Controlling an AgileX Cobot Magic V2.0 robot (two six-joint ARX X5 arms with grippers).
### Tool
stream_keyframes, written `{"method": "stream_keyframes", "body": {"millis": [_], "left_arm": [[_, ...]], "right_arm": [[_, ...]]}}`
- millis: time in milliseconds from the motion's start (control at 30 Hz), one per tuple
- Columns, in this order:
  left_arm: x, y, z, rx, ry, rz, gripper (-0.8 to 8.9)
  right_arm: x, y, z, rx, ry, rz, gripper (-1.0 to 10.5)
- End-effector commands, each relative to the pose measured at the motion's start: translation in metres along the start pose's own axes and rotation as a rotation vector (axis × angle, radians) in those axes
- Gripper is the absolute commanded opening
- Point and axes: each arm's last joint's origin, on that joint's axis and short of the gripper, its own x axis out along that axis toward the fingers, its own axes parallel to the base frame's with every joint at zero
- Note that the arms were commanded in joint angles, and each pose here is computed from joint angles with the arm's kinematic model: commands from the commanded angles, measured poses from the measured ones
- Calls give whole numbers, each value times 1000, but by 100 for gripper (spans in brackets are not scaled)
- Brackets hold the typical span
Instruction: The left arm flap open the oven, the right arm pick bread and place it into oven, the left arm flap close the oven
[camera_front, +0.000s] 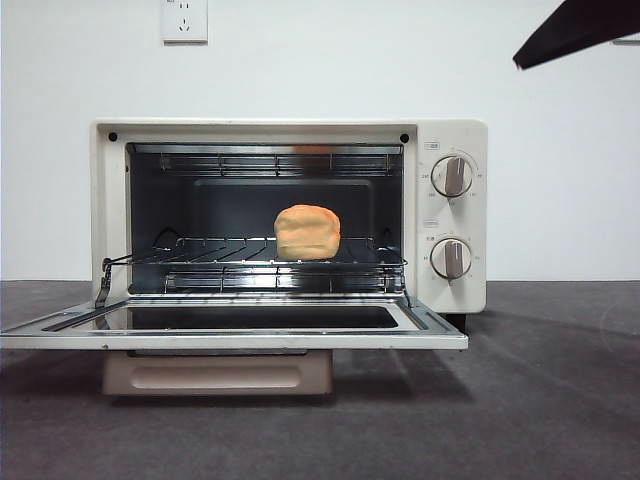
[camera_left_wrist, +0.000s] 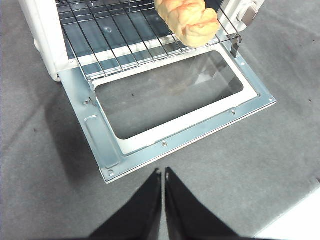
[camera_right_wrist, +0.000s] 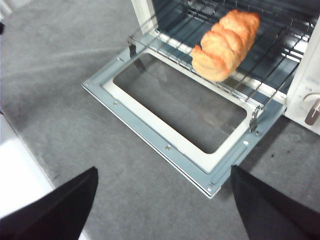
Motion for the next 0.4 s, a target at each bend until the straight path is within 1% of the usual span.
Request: {"method": "stream_keyframes", "body": {"millis": [33,400], "left_arm": [[0,-1,2,0,-4,-8,16],[0,-1,2,-3,-7,-8,16]], "right_arm": [[-4,3,5,-5,-38,18,422],[-6,3,5,1,-49,20,422]]}}
